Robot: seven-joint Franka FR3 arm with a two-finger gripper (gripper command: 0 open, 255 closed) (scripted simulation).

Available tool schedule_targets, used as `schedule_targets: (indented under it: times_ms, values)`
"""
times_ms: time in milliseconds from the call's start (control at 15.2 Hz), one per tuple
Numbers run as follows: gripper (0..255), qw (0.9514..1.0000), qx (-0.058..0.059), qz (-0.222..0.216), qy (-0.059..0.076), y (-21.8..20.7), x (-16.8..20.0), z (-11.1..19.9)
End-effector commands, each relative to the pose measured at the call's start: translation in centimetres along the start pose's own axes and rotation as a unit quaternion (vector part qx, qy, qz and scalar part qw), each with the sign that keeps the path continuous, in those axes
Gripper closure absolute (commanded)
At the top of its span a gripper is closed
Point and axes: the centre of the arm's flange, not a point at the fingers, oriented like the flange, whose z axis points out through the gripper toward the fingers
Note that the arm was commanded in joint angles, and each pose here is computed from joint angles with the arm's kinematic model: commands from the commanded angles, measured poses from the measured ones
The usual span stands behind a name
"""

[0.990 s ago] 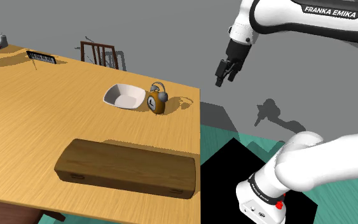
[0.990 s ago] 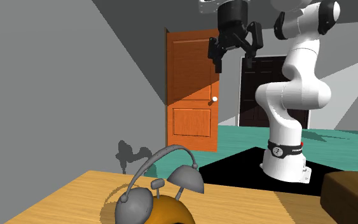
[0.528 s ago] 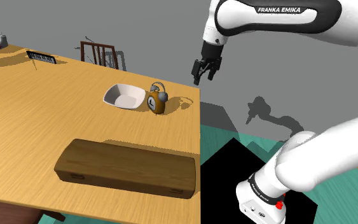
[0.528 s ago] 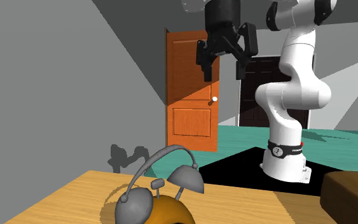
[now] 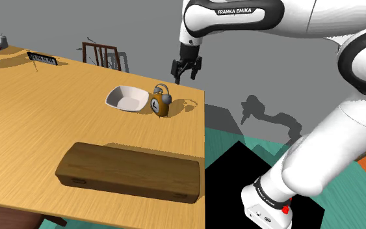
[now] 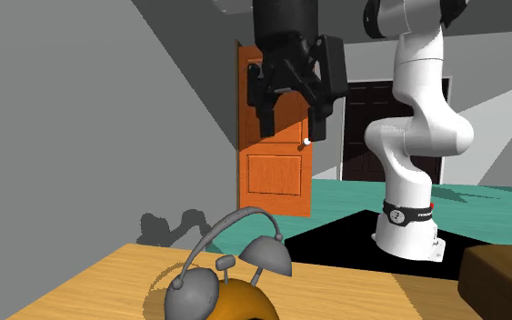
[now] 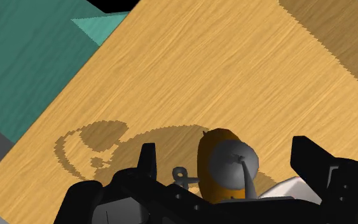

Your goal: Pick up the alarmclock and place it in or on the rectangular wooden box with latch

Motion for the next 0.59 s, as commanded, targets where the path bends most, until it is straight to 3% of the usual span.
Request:
schedule_targets:
  times_ms: [0, 528]
  values:
    - [0, 1.0000, -0.003, 0.004, -0.004, -0.7, 2.5, 0.9]
    - [0, 0.9995, -0.013, 0.021, -0.018, -4.2, 12.5, 4.1]
